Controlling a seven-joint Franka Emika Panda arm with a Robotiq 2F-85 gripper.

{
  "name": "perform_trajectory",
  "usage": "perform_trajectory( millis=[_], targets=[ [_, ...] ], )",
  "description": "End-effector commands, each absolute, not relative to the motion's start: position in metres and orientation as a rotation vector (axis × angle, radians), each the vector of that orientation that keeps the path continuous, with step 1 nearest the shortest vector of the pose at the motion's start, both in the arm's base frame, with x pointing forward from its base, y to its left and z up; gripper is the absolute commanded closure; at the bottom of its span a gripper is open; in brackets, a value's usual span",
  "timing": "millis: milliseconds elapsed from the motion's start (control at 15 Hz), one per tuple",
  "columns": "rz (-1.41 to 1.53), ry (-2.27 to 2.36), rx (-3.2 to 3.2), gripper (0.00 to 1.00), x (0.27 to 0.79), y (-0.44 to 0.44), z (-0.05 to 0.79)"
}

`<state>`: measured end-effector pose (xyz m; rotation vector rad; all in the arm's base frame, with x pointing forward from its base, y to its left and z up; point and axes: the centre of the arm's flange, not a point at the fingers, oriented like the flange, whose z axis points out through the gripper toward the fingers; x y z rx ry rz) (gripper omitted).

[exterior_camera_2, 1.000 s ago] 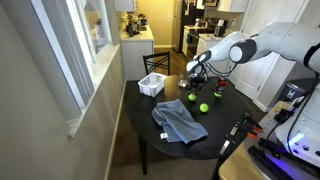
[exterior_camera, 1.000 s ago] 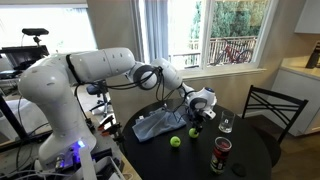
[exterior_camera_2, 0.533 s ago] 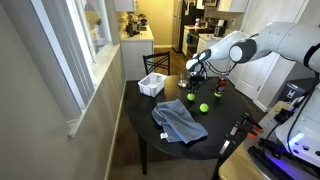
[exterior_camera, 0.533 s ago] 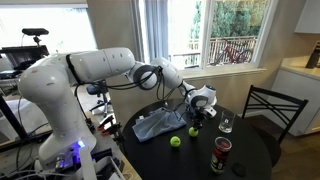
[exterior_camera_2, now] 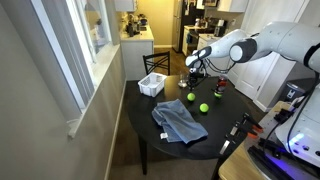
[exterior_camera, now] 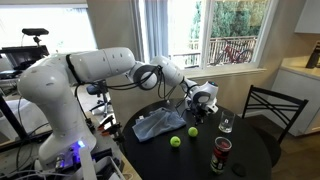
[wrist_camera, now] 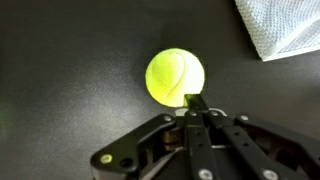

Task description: Put one tennis ball in the container.

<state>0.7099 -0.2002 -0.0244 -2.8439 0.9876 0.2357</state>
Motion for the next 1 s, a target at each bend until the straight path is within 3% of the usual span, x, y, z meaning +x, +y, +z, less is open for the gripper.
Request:
perform_trajectory(
  millis=[0,67,133,200,333,933],
  targets=[
    [0.271,0.952,-2.831,1.0,0.715,-0.202,-0.019],
    [0.274,0.951,-2.831,1.0,0.716,-0.202,-0.02],
    [0.287,0.965,-2.834,0.74,0.716,-0.201,-0.022],
    [0.298,0.966,-2.843,0.73,0.715,-0.202,-0.027],
    [0.321,0.979,-2.862,0.62,0.711,-0.204,-0.039],
    [0.404,0.996,-2.89,0.03,0.692,-0.215,-0.071]
  ],
)
